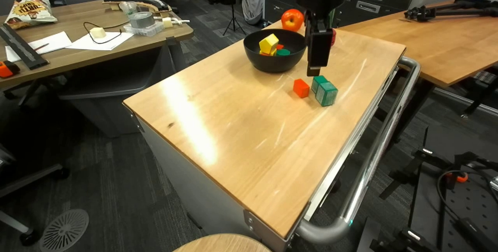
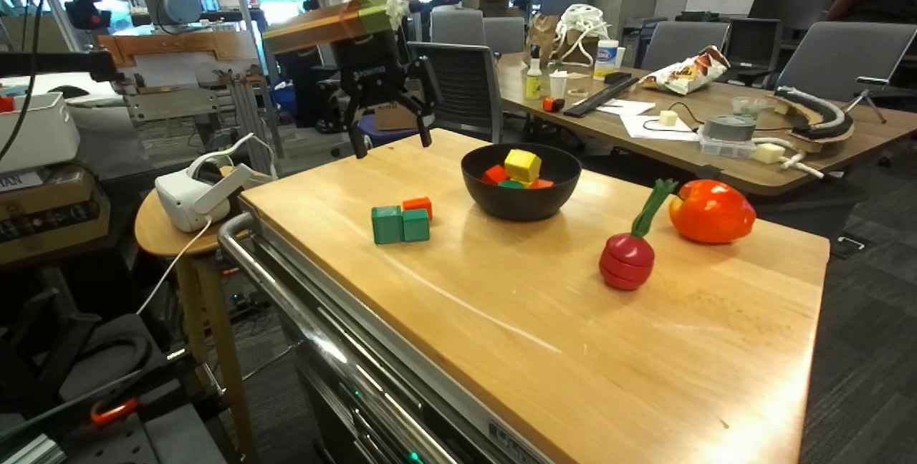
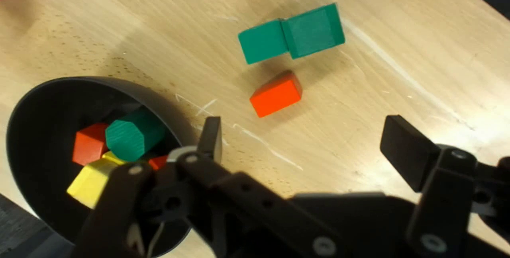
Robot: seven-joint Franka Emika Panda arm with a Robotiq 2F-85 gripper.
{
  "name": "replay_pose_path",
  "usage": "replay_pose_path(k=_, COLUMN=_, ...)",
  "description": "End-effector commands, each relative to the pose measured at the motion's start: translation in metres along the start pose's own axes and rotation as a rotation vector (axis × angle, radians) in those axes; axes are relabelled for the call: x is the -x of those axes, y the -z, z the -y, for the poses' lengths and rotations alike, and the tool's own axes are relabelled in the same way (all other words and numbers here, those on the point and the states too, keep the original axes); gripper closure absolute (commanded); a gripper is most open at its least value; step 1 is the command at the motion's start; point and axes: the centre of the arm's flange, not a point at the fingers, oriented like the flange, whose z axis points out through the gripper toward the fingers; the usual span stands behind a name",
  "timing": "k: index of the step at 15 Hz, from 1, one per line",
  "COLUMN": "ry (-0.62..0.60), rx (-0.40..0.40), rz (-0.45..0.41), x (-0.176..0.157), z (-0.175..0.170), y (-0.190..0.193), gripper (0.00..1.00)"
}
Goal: Move the apple to the top right corner of the countertop, place all the blocks inside the black bowl, put the radish in the bowl
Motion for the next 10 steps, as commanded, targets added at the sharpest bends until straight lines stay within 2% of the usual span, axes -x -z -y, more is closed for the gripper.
replay_pose_path(k=1, ry=0.0, rx=0.0, rz=0.0, x=-0.001, z=0.0, y=0.0, gripper=0.0)
replay_pose_path(k=2, ry=0.0, rx=0.0, rz=0.0, x=-0.002, z=-0.001, y=0.0, gripper=0.0)
replay_pose_path(k=4, ry=-0.018, rx=-0.003, rz=0.074, x=-0.001, z=0.003, y=-0.007, gripper=0.0)
replay_pose_path(k=7, ry=-0.027, rx=-0.041, rz=0.138, x=0.013, z=0.008, y=-0.026, gripper=0.0)
replay_pose_path(k=10, ry=0.017, rx=-0.062, rz=0.097, x=0.022, z=0.009, y=-0.045, gripper=0.0)
